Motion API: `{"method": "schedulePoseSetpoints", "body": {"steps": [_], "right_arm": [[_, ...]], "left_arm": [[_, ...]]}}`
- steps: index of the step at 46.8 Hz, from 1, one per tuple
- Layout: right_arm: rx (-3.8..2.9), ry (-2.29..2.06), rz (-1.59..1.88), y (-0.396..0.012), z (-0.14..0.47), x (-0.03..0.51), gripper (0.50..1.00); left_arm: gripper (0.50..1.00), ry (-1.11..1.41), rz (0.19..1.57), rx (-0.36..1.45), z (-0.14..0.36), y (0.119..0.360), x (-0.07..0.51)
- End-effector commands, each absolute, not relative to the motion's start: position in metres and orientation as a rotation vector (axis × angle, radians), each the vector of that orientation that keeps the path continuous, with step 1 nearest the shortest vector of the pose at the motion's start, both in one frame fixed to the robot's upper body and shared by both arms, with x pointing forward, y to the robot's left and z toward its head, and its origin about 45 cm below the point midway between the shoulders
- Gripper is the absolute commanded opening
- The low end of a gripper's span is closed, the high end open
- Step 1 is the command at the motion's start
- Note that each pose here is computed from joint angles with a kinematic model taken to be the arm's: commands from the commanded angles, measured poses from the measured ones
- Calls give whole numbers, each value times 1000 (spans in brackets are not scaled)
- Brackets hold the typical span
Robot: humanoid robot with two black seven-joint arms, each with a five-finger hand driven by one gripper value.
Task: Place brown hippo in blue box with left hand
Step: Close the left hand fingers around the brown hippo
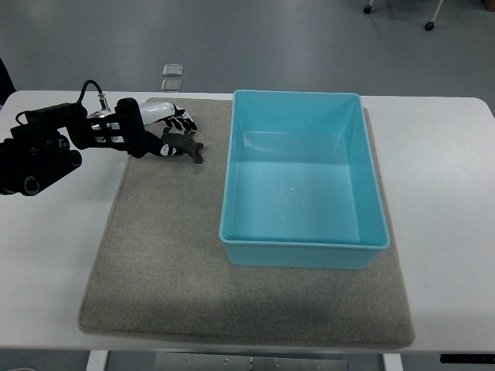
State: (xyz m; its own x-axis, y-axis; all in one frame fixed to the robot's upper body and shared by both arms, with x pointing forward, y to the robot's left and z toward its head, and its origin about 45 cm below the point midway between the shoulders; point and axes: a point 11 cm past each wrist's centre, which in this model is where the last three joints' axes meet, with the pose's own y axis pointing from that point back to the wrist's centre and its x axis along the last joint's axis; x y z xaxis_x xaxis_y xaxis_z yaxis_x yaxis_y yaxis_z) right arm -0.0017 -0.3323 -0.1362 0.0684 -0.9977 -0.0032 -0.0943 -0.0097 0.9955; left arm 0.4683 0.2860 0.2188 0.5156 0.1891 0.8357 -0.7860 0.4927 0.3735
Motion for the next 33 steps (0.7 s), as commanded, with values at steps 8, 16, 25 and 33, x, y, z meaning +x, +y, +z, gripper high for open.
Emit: {"method": "schedulePoseSetpoints", "body": {"steps": [8,16,25,33], "right_arm": [[1315,-1224,-1117,-332,-136,-2,936],[1315,-1224,-1117,-332,-136,-2,936],[1316,-1225,-1116,-332,-136,-1,936],[1315,-1224,-1117,-332,-136,-2,936]], "left_arm": [[692,-821,676,852,219,286,468],[621,-821,675,853,219,286,468],[500,-833,672,863,221,288,469],[500,-845,663,871,222,287,470]]}}
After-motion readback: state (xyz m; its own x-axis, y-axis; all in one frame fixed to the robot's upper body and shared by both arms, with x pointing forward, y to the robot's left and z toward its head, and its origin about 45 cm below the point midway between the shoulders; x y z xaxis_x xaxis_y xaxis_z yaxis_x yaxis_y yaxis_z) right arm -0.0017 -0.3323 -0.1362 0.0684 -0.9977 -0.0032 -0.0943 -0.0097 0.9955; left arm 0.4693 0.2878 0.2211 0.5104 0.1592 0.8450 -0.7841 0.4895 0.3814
